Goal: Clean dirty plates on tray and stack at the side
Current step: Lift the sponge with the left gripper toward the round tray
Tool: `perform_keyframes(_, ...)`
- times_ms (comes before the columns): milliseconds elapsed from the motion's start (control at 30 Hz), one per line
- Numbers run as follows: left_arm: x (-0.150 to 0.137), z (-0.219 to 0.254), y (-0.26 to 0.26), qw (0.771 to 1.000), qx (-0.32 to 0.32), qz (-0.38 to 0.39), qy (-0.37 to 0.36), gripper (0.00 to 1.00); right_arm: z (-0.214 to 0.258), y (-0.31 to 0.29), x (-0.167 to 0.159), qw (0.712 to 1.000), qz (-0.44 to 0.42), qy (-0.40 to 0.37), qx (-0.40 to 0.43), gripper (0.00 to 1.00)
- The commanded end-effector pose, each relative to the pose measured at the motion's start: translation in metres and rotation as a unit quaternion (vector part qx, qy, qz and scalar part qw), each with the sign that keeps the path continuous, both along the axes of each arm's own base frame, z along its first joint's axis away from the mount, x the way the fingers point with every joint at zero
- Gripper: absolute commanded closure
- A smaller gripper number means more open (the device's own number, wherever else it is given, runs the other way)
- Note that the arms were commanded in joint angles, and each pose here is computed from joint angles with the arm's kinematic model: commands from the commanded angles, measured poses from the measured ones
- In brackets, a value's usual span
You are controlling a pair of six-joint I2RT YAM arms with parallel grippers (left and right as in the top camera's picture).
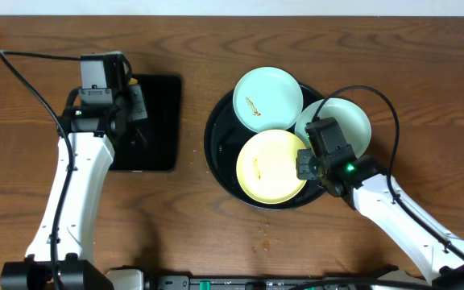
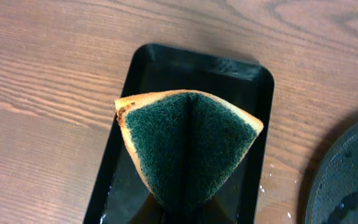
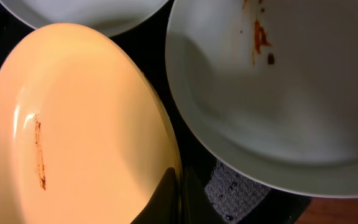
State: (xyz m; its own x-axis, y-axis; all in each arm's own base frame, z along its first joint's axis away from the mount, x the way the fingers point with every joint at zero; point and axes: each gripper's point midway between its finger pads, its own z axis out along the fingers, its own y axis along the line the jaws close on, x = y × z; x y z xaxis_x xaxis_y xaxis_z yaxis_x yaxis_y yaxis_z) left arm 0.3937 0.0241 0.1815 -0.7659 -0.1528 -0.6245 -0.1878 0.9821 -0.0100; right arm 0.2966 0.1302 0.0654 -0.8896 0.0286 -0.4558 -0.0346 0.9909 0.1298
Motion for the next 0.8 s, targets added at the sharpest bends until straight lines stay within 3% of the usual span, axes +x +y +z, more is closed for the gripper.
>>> perform_keyframes(0, -0.006, 0.001, -0.003, 1.000, 0.001, -0.011, 0.004, 0.92, -0.008, -0.002, -0.006, 1.000, -0.020, 0.009, 0.002, 0.99)
perform_keyframes(300, -0.035, -0.024, -0.004, 0.997, -0.001, -0.012, 0.075, 0.93, -0.021, 0.008, -0.021, 0.999, -0.030, 0.031, 0.018, 0.99)
perform_keyframes(433, -0.030, -0.031, -0.008, 0.998, -0.009, -0.020, 0.063, 0.93, -0.028, 0.014, -0.021, 0.999, -0.021, 0.030, 0.013, 0.99)
perform_keyframes(767, -0.016, -0.025, -0.056, 0.986, -0.109, -0.121, 0.020, 0.92, -0.050, 0.015, -0.003, 0.999, -0.031, 0.016, -0.006, 0.99)
